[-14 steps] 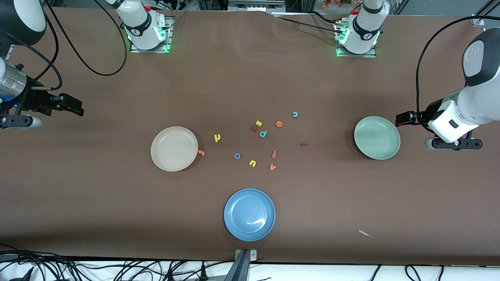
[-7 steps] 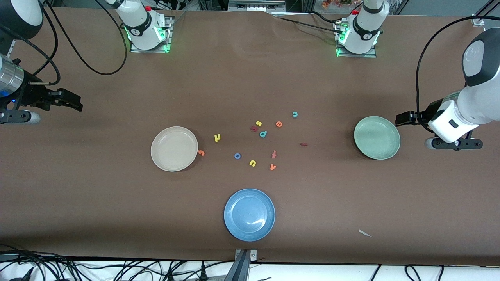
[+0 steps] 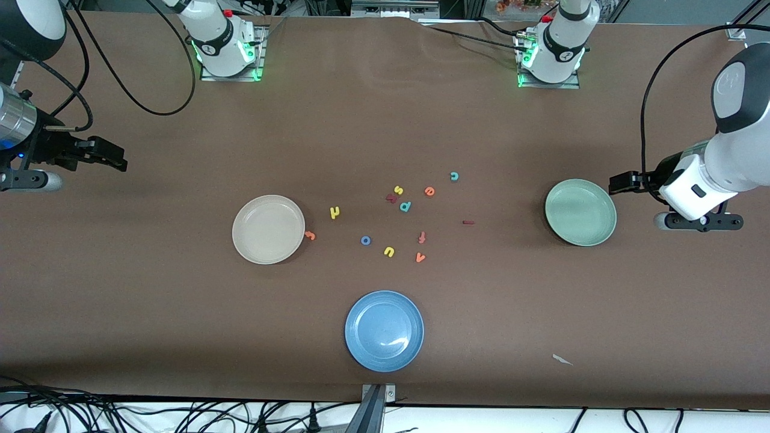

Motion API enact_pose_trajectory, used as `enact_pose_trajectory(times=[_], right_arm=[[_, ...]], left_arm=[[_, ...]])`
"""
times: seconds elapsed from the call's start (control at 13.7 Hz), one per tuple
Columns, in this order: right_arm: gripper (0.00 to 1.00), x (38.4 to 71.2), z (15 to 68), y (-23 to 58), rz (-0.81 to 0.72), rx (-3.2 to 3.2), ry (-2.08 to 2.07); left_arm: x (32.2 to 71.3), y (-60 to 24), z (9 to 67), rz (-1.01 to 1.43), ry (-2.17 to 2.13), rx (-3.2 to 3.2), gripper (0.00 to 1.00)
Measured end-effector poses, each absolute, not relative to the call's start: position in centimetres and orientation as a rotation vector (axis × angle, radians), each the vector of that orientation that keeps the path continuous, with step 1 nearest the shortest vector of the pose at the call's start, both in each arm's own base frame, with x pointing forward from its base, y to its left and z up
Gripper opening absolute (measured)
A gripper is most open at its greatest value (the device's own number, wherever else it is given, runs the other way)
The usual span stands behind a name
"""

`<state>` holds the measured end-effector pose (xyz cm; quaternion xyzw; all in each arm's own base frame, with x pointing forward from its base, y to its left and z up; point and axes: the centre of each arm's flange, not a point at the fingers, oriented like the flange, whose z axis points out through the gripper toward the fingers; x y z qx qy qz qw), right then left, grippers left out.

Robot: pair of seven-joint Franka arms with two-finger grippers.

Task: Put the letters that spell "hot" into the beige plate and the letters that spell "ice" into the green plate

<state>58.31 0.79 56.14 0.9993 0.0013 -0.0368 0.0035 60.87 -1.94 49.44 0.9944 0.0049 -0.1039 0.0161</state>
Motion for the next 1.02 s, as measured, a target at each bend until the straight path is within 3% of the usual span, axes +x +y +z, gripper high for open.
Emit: enact_pose_trajectory(times=[0.44,1.02], right_arm=[[1.0,58.31,56.14,0.78,-0.115,3.132,0.004],[1.0,58.35,56.06,0.78,-0.118,3.132,0.004]], left_arm=[[60.9,-1.94,49.45,-0.319,0.012,3.093,1.0],[60.92,-1.87,49.46,-0.317,0.013,3.093,1.0]])
